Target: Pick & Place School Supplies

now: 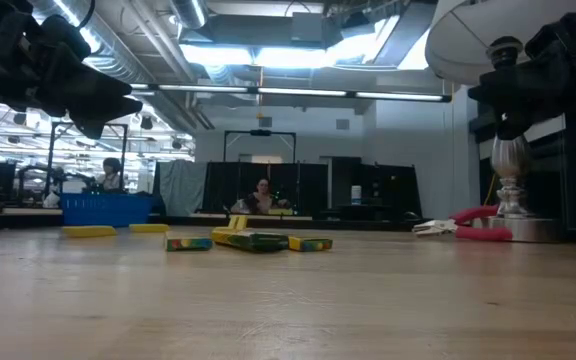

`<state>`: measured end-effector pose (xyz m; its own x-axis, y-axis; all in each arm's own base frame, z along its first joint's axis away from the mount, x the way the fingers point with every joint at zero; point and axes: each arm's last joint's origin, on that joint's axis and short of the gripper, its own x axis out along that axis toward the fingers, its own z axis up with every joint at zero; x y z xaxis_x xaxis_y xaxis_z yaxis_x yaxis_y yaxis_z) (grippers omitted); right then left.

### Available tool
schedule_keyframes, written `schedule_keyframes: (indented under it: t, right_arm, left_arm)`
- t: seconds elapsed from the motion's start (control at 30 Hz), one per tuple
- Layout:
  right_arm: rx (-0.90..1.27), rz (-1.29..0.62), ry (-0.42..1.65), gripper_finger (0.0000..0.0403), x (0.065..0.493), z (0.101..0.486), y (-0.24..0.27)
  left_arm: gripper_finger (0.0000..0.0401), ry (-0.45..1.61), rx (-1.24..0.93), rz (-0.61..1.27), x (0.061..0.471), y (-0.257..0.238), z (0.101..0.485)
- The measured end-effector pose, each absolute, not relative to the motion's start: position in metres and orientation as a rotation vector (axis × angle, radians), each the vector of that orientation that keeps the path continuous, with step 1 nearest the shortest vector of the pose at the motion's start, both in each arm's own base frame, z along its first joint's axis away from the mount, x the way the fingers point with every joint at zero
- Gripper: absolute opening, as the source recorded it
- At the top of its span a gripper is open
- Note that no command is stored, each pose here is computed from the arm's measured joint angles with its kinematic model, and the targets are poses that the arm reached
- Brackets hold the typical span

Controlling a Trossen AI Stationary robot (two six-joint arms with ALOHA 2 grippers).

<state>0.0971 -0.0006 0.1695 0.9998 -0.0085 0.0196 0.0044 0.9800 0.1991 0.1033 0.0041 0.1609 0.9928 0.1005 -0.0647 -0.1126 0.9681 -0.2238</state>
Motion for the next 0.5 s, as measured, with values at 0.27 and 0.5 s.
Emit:
schedule_keyframes:
  t: [0.27,0.5]
  right_arm:
    - [0.2,-0.006,-0.02,0.0139,0.0972,0.1693,-0.0006]
    - [0.155,-0.094,-0.043,0.0139,0.097,0.171,-0.0032]
  left_arm:
    - [0.0169,0.053,-0.229,0.107,0.1033,0.0041,0.1609]
    - [0.0169,0.053,-0.229,0.108,0.1033,0.0041,0.1609]
